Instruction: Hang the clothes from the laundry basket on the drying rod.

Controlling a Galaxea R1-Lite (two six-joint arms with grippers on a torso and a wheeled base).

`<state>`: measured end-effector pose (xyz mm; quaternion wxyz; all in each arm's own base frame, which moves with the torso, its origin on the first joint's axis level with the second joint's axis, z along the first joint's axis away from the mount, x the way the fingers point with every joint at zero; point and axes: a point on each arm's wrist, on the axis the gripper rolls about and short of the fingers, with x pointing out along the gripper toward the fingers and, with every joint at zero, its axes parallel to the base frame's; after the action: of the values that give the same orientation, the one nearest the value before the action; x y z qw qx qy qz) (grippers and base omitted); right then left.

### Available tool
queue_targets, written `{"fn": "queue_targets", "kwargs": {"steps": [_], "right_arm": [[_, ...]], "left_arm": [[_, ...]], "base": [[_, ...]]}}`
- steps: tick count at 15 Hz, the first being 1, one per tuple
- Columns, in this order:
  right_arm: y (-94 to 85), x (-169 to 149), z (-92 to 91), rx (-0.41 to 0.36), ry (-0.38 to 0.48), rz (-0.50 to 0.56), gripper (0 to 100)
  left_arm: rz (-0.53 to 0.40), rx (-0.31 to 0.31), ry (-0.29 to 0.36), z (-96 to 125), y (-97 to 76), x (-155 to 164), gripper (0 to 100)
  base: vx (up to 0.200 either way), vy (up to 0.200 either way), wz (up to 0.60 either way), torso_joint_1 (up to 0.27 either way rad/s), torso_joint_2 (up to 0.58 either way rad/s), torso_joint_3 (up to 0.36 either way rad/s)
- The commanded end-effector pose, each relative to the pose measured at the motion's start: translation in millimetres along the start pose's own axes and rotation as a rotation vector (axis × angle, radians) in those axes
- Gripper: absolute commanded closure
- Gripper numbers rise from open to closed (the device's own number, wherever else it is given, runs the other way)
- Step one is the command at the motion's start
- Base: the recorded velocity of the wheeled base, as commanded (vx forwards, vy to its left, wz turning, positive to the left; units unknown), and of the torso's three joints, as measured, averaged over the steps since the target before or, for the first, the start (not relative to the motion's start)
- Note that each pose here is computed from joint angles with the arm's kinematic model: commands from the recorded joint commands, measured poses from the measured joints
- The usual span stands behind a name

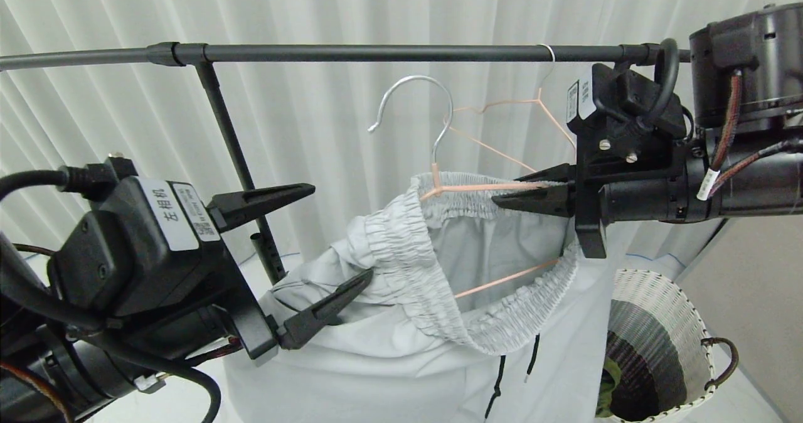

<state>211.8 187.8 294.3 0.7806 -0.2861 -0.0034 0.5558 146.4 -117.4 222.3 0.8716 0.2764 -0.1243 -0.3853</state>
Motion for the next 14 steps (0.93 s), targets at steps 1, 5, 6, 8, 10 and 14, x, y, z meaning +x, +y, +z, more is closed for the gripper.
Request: {"fn": "queue_targets", "kwargs": {"steps": [1, 5, 6, 8, 10, 14], "right_arm": [[-12.2, -7, 0.0, -0.057, -0.007, -0.065, 100], [-29.9, -18, -0.6, -0.100, -0.027, -0.204, 100], [-32.7, -20, -0.6, -0.102, -0.030, -0.224, 100], [-34.4, -24, 2.0, -0.108, -0.038, -0.252, 100], [-34.2, -25, 3.1, -0.107, -0.042, -0.259, 100], [-34.1, -30, 10.5, -0.072, -0.090, -0.283, 100]], "left_arm": [[0.008, 0.000, 0.006, -3, -3.1, -13, 0], [0.033, -0.003, 0.026, -10, -4.6, -27, 0], [0.058, -0.019, 0.045, -13, -0.7, -28, 0], [0.119, -0.091, 0.164, -37, 1.5, -36, 0], [0.167, -0.137, 0.278, -60, -0.7, -45, 0], [0.161, -0.269, 0.416, -89, -7.0, -42, 0]], "base": [[0.000, 0.000, 0.00, 0.000, 0.00, 0.000], [0.000, 0.000, 0.00, 0.000, 0.00, 0.000], [0.000, 0.000, 0.00, 0.000, 0.00, 0.000], [0.000, 0.000, 0.00, 0.000, 0.00, 0.000], [0.000, 0.000, 0.00, 0.000, 0.00, 0.000], [0.000, 0.000, 0.00, 0.000, 0.00, 0.000]]}}
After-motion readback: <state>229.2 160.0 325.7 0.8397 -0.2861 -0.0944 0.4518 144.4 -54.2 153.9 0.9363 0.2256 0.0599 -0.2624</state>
